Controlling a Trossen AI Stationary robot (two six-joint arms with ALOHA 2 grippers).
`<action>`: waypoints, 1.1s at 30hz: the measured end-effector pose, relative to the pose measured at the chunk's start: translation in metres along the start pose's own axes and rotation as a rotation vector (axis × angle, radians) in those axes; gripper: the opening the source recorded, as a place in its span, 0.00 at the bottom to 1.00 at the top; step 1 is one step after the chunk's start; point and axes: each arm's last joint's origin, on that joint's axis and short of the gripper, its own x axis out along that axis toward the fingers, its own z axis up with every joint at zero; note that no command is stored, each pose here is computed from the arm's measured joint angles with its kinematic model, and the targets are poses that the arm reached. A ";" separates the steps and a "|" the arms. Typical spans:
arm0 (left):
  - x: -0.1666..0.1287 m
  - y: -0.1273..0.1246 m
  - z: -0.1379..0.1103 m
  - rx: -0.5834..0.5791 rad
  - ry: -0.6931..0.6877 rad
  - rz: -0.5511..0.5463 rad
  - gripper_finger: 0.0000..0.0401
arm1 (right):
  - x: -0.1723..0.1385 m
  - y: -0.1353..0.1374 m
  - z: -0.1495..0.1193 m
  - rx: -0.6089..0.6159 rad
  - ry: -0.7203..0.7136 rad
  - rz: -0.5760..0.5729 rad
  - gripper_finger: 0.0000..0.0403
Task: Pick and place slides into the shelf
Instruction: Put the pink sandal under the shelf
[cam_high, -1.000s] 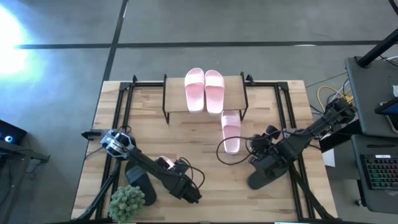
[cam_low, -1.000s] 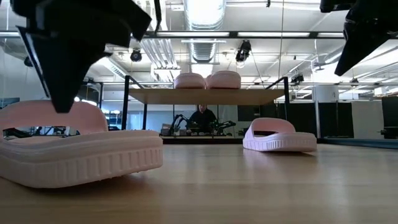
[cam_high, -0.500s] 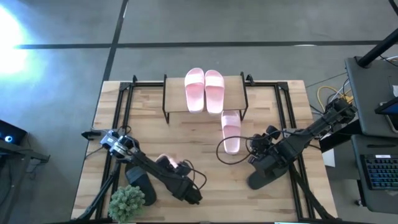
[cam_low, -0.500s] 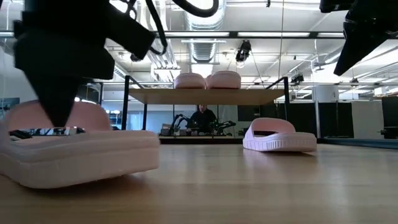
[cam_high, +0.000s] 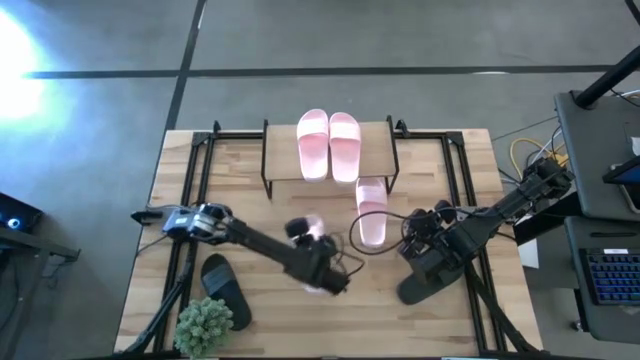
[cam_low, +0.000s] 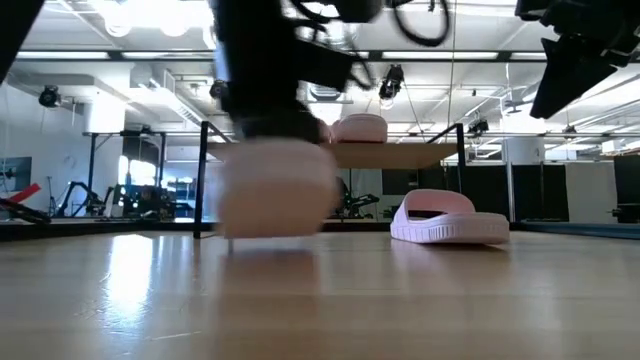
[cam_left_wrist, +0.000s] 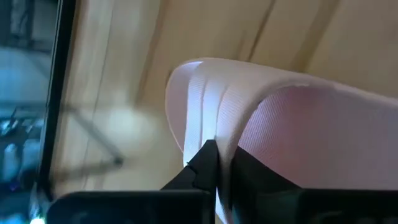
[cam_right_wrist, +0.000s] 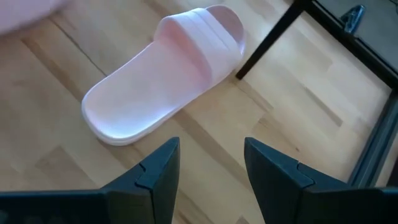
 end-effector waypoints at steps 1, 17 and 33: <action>0.004 0.002 0.008 0.005 -0.025 -0.015 0.01 | 0.000 0.000 0.000 0.005 0.001 -0.003 0.43; 0.066 0.052 0.084 0.052 -0.237 0.009 0.00 | 0.000 -0.001 0.000 0.066 0.006 -0.011 0.42; 0.083 0.057 0.089 0.074 -0.221 -0.092 0.18 | 0.000 -0.003 -0.001 0.053 0.010 -0.027 0.42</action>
